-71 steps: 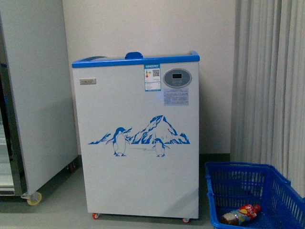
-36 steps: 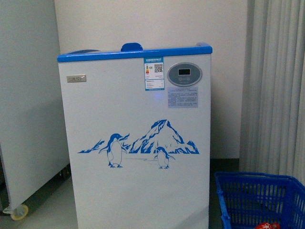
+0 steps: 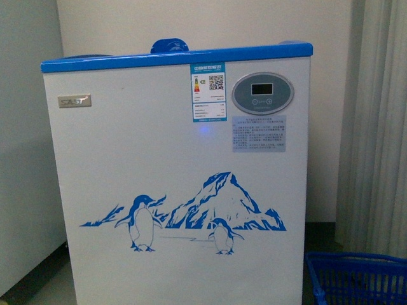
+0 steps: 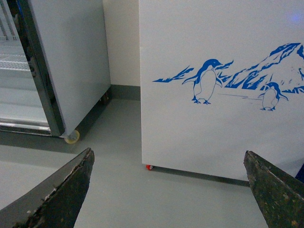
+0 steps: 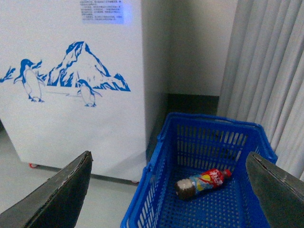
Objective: Put drink in fridge
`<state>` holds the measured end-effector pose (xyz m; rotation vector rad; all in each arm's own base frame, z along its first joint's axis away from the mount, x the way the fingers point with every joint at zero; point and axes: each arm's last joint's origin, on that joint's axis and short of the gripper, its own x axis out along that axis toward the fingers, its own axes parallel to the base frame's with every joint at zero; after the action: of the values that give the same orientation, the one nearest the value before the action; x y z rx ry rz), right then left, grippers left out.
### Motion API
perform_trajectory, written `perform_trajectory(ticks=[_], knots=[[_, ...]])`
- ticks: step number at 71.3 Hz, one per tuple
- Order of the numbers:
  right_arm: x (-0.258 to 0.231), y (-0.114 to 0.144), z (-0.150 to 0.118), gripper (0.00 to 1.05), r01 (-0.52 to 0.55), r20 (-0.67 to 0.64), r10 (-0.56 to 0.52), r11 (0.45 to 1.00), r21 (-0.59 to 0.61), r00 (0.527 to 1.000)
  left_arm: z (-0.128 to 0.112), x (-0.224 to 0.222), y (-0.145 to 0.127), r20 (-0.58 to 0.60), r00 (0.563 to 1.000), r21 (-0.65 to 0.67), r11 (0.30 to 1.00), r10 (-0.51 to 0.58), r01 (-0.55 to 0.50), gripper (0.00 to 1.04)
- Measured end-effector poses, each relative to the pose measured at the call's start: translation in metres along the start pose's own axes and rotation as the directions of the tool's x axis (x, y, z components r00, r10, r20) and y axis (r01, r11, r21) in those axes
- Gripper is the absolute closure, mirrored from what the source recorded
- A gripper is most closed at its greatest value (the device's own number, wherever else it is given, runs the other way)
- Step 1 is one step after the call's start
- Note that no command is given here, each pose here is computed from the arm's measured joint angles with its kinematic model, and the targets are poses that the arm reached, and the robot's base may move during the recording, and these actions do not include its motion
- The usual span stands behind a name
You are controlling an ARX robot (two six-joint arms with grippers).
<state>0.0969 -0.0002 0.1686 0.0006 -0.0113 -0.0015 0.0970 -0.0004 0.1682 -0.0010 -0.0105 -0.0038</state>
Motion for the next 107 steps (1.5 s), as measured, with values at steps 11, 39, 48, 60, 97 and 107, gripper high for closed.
perform_trajectory(ticks=[11, 39, 48, 60, 97, 107], knots=[[0.000, 0.000, 0.000, 0.08, 0.000, 0.000, 0.000, 1.000, 0.000, 1.000, 0.000, 0.000, 0.000, 0.000, 1.000, 0.000, 1.000, 0.000, 0.000, 0.08], [0.000, 0.000, 0.000, 0.08, -0.002, 0.000, 0.002, 1.000, 0.000, 1.000, 0.000, 0.000, 0.000, -0.001, 1.000, 0.000, 1.000, -0.001, 0.001, 0.08], [0.000, 0.000, -0.001, 0.08, 0.006, -0.013, -0.006, 1.000, 0.010, 1.000, 0.000, 0.000, 0.000, -0.001, 1.000, 0.000, 1.000, 0.000, 0.000, 0.08], [0.026, -0.020, -0.003, 0.08, 0.429, -0.527, -0.270, 0.880, 0.205, 0.806, 0.000, 0.000, 0.000, 0.000, 1.000, 0.000, 1.000, 0.000, 0.000, 0.08], [0.184, -0.087, -0.134, 0.08, 0.876, -0.832, -0.371, 0.411, 0.251, 0.413, 0.000, 0.000, 0.000, 0.000, 1.000, 0.000, 1.000, 0.000, 0.000, 0.08], [0.213, -0.087, -0.164, 0.08, 0.899, -0.852, -0.372, 0.376, 0.223, 0.367, 0.000, 0.000, 0.000, 0.000, 1.000, 0.000, 1.000, 0.000, 0.000, 0.08]])
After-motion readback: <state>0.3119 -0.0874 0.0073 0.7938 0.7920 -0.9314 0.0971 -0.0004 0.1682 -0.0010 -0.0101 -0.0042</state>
